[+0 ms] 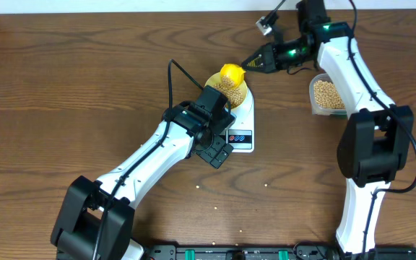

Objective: Scoop item into bowl and weigh 50g on scale
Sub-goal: 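Lift the empty scoop out of the bowl and move it right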

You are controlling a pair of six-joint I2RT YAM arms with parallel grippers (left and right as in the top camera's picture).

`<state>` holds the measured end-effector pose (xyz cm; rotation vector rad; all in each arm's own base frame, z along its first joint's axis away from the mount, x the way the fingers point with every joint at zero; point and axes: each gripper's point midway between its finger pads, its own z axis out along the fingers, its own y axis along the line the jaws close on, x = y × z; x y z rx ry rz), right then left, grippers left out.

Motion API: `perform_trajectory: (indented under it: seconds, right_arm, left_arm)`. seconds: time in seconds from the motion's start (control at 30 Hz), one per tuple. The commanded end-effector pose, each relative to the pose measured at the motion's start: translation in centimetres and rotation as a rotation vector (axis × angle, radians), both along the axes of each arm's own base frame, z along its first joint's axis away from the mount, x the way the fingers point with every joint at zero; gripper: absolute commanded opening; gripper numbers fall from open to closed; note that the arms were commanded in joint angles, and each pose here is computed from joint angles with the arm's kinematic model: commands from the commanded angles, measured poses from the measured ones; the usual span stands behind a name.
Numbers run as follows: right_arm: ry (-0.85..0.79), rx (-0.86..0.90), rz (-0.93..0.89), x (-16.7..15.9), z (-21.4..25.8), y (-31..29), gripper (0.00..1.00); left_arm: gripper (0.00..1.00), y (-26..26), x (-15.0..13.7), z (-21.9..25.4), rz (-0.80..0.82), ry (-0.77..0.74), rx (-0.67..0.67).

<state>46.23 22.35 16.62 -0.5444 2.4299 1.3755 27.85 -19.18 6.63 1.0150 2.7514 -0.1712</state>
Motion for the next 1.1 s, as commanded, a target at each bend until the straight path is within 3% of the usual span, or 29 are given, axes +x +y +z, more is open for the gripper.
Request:
perform_trajectory:
  seconds: [0.0,0.37,0.83,1.07]
  right_arm:
    - [0.037,0.078,0.007,-0.2,0.7,-0.1,0.01]
    - [0.052,0.105,-0.041,1.0,1.3,-0.5,0.01]
    - [0.122,0.327,-0.001,0.8,5.2,-1.1,0.01]
    - [0.093,0.330,-0.027,1.6,5.3,-2.5,0.01]
  left_arm:
    - [0.98,0.2,-0.3,-0.5,0.008,0.012,0.017]
    - [0.98,0.2,-0.3,-0.5,0.008,0.012,0.016]
    - [0.98,0.2,-0.3,-0.5,0.008,0.013,0.017]
    - [0.98,0.2,-0.3,-0.5,0.008,0.012,0.017]
